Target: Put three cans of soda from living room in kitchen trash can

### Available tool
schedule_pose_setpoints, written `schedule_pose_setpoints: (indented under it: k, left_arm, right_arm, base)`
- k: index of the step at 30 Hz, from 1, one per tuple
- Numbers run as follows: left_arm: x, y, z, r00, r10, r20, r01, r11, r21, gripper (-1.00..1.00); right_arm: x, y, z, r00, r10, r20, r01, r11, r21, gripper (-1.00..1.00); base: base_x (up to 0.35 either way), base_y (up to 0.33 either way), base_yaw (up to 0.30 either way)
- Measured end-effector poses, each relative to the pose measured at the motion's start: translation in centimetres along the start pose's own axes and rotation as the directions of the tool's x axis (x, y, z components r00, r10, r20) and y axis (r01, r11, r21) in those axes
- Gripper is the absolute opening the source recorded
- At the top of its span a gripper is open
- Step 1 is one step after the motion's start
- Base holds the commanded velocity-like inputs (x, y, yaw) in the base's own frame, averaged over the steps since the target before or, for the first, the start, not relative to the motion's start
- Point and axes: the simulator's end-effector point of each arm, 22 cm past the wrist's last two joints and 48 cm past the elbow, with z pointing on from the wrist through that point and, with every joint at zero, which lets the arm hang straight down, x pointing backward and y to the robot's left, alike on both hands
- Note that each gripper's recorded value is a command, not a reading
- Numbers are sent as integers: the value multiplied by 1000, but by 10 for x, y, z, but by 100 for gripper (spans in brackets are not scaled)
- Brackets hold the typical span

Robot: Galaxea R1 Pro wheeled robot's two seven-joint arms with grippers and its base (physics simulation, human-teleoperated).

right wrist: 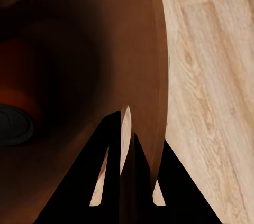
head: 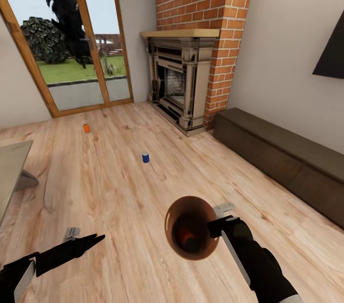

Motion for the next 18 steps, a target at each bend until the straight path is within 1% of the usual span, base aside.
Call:
schedule_pose_setpoints:
  k: [18]
  left_arm:
    - [0,0,0,1000,0,0,0,1000,-1,100]
  right_arm:
    - [0,0,0,1000,1,0,-1,1000,-1,-100]
  base:
    - [316,193,0]
